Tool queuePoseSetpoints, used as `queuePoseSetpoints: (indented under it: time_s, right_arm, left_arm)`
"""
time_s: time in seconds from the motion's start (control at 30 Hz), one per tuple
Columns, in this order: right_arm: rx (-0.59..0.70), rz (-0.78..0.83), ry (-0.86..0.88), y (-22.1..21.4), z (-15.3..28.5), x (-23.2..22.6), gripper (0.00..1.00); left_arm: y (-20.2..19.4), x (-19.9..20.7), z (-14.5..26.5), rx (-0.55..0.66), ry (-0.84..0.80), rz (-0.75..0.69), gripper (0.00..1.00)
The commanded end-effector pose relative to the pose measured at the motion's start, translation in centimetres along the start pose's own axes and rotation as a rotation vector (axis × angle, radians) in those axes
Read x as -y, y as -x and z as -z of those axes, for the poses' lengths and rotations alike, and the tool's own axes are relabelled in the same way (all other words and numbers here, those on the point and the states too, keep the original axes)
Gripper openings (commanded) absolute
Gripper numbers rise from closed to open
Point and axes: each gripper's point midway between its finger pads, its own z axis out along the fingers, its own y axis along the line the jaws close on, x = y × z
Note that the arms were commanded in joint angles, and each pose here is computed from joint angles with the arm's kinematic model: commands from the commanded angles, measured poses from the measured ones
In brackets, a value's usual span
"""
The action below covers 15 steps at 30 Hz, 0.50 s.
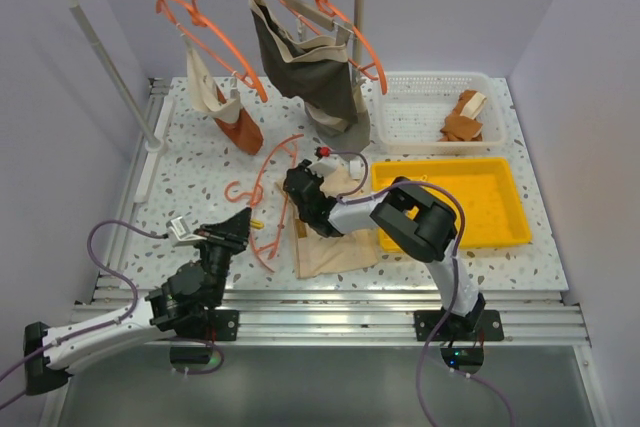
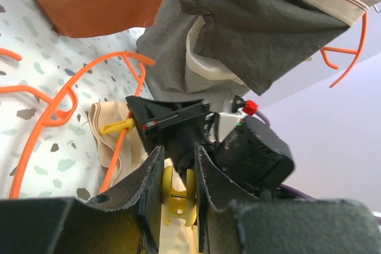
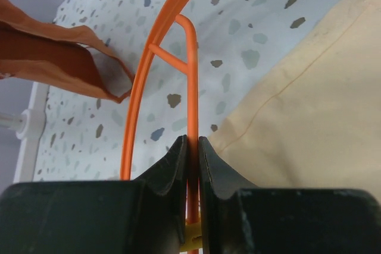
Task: Clip the underwear to the hanger
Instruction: Adjust the hanger at the center of the board, then adjust the underwear at the center of the board.
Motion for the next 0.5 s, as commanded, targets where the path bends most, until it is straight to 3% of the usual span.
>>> queuePoseSetpoints:
  time_s: [0.0, 0.17, 0.27, 0.3, 0.4, 0.47]
  right_arm:
    - [0.055, -0.017, -0.042, 1.4, -1.7, 1.0, 0.00]
    - [0.017, 0.036, 0.016, 0.9, -2.6, 1.0, 0.00]
    - [0.011, 0.086, 0.093, 0.9, -2.5, 0.0, 0.21]
    - [0.019, 0.099, 0.132, 1.3, -2.4, -0.7, 0.35]
    - [0.035, 0.127, 0.189, 2.1, -1.5, -1.4, 0.50]
    - [0.047, 0.140, 0.216, 2.8, -0.7, -1.4, 0.54]
  left_arm:
    - [-4.0, -5.5, 0.5, -0.046, 0.003, -0.172, 0.00]
    - [-4.4, -5.7, 0.4, -0.058, -0.003, -0.232, 0.00]
    - [-4.5, -5.8, 0.4, -0.056, -0.005, -0.259, 0.00]
    - [-4.7, -6.0, 0.5, -0.061, -0.013, -0.270, 0.00]
    - [-4.7, -6.0, 0.6, -0.061, -0.048, -0.279, 0.00]
    - [-4.9, -5.8, 0.5, -0.072, -0.061, -0.295, 0.00]
